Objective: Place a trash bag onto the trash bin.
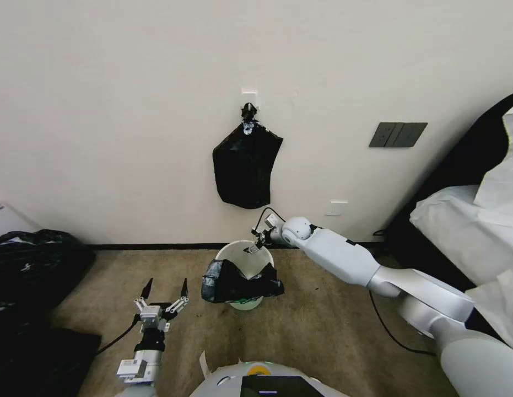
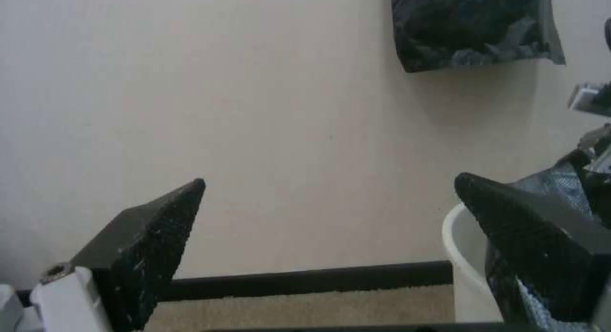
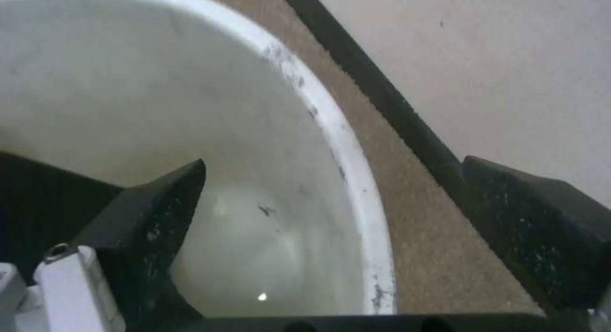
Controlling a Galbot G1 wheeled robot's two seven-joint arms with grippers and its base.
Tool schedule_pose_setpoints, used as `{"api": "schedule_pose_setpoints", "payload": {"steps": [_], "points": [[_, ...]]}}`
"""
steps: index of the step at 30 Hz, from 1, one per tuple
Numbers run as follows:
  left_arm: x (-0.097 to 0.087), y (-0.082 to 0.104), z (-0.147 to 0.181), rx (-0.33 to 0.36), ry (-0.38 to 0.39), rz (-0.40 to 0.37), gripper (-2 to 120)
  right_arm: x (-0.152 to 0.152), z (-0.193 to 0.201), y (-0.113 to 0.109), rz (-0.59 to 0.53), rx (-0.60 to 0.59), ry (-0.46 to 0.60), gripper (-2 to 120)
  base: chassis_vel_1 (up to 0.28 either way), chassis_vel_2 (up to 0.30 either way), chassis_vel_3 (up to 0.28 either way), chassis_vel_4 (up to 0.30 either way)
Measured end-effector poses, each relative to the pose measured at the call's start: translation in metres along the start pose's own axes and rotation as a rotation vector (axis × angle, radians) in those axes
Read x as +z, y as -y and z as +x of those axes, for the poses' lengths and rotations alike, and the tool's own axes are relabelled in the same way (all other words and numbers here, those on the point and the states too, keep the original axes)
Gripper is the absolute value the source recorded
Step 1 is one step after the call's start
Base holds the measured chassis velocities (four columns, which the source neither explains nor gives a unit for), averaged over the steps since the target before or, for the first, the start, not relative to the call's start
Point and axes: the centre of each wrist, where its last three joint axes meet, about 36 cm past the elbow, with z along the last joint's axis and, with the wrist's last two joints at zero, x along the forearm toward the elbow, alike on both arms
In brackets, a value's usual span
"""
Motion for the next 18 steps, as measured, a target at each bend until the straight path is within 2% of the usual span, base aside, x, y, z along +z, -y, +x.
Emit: {"api": "schedule_pose_setpoints", "payload": {"steps": [9,12,13,14,15,16,17,18], "points": [[0.001,-0.001,-0.001,-0.004,0.012,0.001,100,0.003,-0.007,0.008,0.020,0.011,-0.039,91,0.000,0.000,0.000,0.000],[0.001,-0.001,0.000,-0.003,0.014,0.001,100,0.002,-0.007,0.011,0.019,0.012,-0.044,80,0.000,0.000,0.000,0.000],[0.001,-0.001,0.000,-0.003,0.014,0.001,100,0.002,-0.007,0.011,0.019,0.012,-0.044,80,0.000,0.000,0.000,0.000],[0.001,-0.001,-0.001,-0.003,0.014,0.001,100,0.001,-0.007,0.011,0.020,0.012,-0.045,73,0.000,0.000,0.000,0.000],[0.001,-0.001,-0.001,-0.003,0.014,0.001,100,0.001,-0.007,0.011,0.020,0.012,-0.045,72,0.000,0.000,0.000,0.000],[0.001,-0.001,-0.001,-0.003,0.014,0.001,100,0.001,-0.007,0.011,0.020,0.011,-0.045,63,0.000,0.000,0.000,0.000],[0.001,-0.001,-0.001,-0.003,0.014,0.001,100,0.001,-0.007,0.011,0.020,0.011,-0.045,63,0.000,0.000,0.000,0.000],[0.001,-0.001,-0.001,-0.002,0.014,0.001,100,0.001,-0.007,0.011,0.019,0.011,-0.045,58,0.000,0.000,0.000,0.000]]}}
